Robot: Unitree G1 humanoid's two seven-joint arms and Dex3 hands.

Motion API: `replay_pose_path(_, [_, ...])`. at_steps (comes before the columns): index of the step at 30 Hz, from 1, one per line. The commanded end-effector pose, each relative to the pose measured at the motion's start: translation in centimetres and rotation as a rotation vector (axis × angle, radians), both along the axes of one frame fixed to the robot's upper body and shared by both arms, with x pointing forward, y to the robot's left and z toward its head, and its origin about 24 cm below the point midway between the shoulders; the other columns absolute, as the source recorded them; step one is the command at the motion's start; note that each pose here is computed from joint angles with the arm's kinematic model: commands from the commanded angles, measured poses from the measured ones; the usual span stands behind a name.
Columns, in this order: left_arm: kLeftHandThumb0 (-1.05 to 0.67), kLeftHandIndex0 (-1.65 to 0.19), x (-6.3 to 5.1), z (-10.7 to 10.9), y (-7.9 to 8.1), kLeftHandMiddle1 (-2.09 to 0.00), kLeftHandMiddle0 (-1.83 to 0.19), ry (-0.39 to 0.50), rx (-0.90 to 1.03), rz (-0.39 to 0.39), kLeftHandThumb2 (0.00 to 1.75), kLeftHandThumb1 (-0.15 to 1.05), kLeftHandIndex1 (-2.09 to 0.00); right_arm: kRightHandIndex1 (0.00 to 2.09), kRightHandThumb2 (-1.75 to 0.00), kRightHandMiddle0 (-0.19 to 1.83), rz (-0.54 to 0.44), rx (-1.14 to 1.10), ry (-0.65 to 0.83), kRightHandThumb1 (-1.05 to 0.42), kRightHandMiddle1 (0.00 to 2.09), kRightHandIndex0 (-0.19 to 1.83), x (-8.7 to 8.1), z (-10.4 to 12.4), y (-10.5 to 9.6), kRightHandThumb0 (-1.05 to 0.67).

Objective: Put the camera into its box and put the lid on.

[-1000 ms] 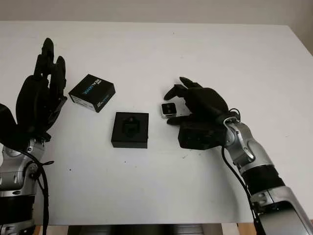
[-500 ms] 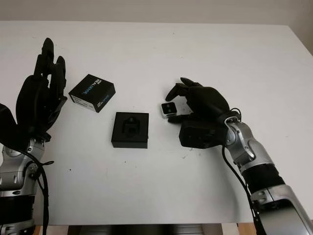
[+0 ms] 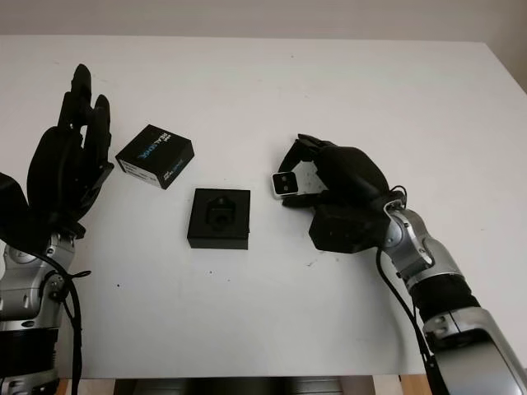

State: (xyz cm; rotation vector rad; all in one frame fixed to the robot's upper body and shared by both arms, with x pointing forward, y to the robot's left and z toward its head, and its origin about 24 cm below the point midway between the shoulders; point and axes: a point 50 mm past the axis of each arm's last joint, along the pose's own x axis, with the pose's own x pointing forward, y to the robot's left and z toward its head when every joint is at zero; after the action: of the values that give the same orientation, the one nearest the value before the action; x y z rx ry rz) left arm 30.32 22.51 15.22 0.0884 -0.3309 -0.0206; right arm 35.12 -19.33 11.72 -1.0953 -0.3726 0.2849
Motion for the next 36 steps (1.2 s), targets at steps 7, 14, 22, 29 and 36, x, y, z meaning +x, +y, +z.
replay_pose_path(7, [-0.70,0.19,0.0,0.0,0.1,0.00,0.19,0.007,0.021,0.008,0.59,1.05,0.00,0.08,-0.05,0.34,-0.008,0.120,-0.012,-0.96,1.55,0.31,0.4,-0.3,-0.2,-0.38])
replay_pose_path(14, [-0.69,0.19,0.0,0.0,0.2,0.00,0.19,0.006,0.036,0.000,0.61,1.05,0.00,0.07,-0.06,0.27,-0.037,0.282,0.064,-0.98,1.64,0.28,0.7,-0.8,-0.5,-0.36])
replay_pose_path(22, [-0.71,0.19,-0.1,-0.1,0.2,0.00,0.19,0.009,0.038,0.008,0.60,1.05,0.00,0.05,-0.06,0.25,-0.049,0.412,0.140,-1.00,1.65,0.25,0.9,-0.8,-0.7,-0.39])
replay_pose_path(29, [-0.71,0.19,-0.1,-0.2,0.2,0.00,0.19,0.012,0.042,0.009,0.61,1.05,0.00,0.06,-0.05,0.28,-0.026,0.487,0.155,-0.99,1.67,0.27,0.8,-0.3,-0.5,-0.40])
replay_pose_path(36, [-0.71,0.19,-0.2,-0.2,0.2,0.00,0.19,0.008,0.051,0.012,0.62,1.05,0.00,0.06,-0.05,0.29,0.002,0.522,0.152,-0.98,1.68,0.27,0.2,0.6,0.3,-0.41])
